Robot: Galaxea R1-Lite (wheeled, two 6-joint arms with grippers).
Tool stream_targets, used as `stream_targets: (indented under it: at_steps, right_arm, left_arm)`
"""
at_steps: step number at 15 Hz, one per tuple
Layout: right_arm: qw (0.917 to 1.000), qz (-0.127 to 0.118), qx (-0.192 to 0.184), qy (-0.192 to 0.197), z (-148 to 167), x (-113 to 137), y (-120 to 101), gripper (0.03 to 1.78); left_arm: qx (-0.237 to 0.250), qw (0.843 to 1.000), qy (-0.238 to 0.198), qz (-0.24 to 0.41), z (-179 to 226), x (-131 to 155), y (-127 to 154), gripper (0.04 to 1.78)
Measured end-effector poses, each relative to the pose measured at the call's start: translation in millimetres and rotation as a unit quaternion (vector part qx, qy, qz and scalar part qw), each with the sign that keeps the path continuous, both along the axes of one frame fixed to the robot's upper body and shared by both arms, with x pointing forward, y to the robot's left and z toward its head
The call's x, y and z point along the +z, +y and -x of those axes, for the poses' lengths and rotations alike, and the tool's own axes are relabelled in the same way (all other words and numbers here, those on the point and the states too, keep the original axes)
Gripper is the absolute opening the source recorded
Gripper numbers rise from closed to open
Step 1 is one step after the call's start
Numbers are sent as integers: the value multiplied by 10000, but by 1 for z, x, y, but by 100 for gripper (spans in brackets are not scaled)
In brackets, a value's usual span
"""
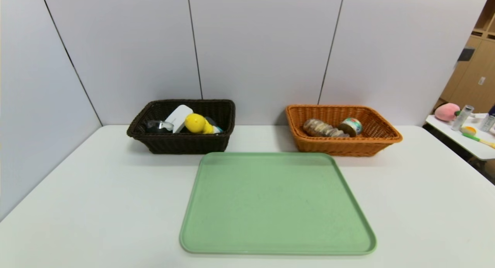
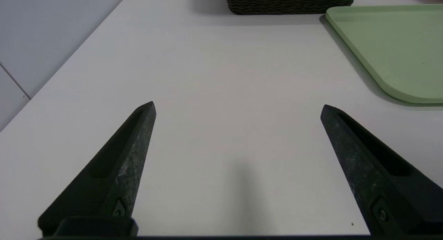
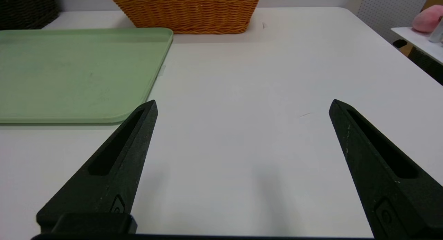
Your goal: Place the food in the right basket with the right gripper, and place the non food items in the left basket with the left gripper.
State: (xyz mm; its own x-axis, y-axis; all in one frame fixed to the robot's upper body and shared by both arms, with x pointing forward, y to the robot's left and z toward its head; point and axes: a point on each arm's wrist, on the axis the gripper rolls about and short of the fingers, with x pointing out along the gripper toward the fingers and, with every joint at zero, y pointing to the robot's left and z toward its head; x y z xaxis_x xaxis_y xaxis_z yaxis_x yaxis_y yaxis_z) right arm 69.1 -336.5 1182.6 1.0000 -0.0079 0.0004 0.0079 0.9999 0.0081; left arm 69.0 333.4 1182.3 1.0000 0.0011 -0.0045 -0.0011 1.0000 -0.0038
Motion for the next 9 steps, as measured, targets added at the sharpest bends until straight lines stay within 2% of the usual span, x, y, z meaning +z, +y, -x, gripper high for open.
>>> stream_targets:
  at_steps: [9]
  right_arm:
    - [10000, -14, 0, -4, 0, 0, 0, 171]
  left_arm:
    - [0, 10000, -2, 0, 0, 0, 0, 169]
